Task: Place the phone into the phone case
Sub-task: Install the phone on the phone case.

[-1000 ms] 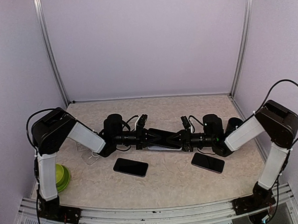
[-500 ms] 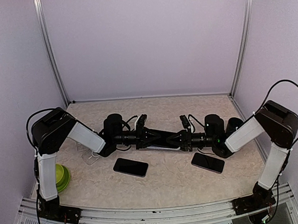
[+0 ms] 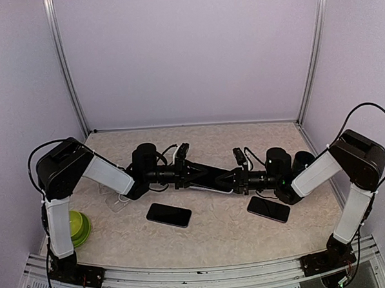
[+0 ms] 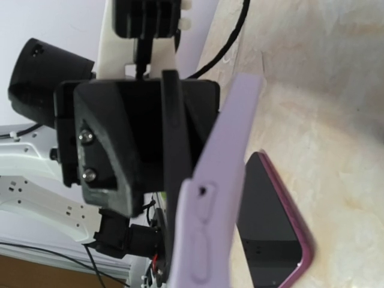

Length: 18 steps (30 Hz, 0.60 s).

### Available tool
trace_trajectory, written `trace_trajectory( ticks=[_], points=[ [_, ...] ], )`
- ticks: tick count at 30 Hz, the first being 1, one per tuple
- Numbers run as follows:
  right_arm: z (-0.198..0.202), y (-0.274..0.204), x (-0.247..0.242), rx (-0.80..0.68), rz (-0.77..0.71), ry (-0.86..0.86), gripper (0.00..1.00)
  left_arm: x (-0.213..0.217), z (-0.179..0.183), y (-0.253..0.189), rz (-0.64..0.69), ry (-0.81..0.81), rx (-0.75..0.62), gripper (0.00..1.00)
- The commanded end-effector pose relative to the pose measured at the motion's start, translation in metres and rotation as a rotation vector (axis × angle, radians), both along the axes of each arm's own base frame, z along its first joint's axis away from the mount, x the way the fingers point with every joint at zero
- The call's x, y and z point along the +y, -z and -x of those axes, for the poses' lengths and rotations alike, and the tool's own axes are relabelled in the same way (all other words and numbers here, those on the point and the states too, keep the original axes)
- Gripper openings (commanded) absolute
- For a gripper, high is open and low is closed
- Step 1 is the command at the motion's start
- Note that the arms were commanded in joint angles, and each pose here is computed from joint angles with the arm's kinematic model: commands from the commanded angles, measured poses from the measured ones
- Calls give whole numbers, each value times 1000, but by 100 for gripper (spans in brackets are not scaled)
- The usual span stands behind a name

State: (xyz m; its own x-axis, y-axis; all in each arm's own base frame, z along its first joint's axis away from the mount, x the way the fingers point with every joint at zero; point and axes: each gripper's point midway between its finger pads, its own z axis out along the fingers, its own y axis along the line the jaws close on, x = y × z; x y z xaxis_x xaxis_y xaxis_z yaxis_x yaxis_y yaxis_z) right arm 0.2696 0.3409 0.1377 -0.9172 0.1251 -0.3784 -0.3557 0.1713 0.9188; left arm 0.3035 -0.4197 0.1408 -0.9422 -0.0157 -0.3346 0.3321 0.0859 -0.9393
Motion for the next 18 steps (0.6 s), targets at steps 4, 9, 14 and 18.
trace_trajectory(
  ticks=[4, 9, 14, 18],
  points=[
    [1, -13, -4, -60, -39, -11, 1, 13, -13, -9, -100, -71, -80, 33],
    [1, -14, -6, -63, -35, -7, 0, 23, -17, -11, -157, -104, -110, 39],
    [1, -15, -7, -69, -33, -10, 0, 38, -18, -13, -166, -134, -116, 46],
    [4, -19, -7, -100, -34, -29, 0, 47, -18, -17, -174, -147, -132, 47]
  ],
)
